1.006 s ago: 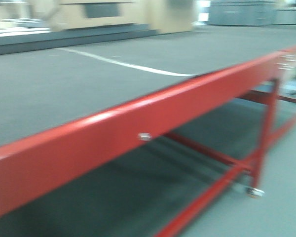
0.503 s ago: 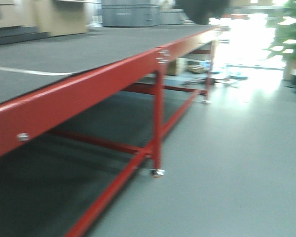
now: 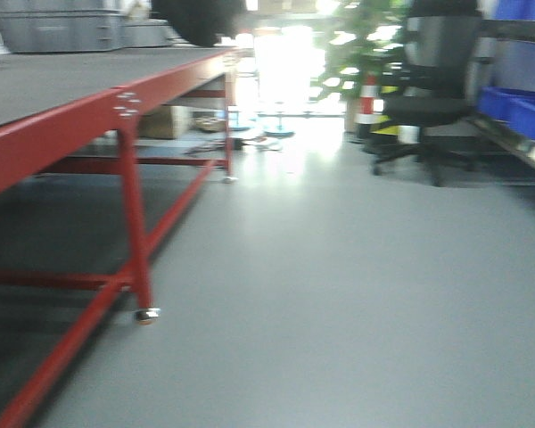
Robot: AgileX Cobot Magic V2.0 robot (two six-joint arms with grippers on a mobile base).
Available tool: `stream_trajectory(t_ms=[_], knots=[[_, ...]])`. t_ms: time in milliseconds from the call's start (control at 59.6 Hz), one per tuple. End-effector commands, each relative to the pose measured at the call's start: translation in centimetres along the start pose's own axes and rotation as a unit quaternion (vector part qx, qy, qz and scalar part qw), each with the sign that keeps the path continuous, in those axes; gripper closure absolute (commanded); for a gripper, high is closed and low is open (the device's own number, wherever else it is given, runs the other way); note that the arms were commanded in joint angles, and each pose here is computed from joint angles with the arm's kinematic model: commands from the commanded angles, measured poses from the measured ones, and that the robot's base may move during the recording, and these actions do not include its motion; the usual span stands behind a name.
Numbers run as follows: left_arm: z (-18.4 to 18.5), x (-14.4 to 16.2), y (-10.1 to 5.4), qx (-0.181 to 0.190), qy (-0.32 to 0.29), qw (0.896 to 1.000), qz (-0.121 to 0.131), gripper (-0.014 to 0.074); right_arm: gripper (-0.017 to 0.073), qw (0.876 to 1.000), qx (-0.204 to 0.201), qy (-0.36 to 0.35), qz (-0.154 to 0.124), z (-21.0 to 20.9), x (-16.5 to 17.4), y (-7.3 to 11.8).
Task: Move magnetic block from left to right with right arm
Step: 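Drive the base away from the table carrying the cube in the right gripper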
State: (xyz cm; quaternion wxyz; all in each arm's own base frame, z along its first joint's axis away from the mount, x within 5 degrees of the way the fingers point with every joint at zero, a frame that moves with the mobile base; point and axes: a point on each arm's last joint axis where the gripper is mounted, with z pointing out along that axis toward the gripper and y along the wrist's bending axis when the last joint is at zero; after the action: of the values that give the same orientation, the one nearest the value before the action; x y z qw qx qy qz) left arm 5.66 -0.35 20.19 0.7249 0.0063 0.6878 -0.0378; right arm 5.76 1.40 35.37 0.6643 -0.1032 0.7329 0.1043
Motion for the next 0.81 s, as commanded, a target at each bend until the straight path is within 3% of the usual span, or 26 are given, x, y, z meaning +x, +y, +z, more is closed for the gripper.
stream_trajectory(t_ms=[0,788], knots=[[-0.11,-0.55,-0.02,0.002,-0.046,0.999,-0.002,0.0710,0.0336,0.998,-0.007,-0.054,-0.011,-0.21,-1.57,0.13],[-0.13,-0.56,-0.03,0.003,-0.047,0.999,-0.002,0.0710,0.0336,0.998,-0.007,-0.054,-0.011,-0.21,-1.57,0.13]])
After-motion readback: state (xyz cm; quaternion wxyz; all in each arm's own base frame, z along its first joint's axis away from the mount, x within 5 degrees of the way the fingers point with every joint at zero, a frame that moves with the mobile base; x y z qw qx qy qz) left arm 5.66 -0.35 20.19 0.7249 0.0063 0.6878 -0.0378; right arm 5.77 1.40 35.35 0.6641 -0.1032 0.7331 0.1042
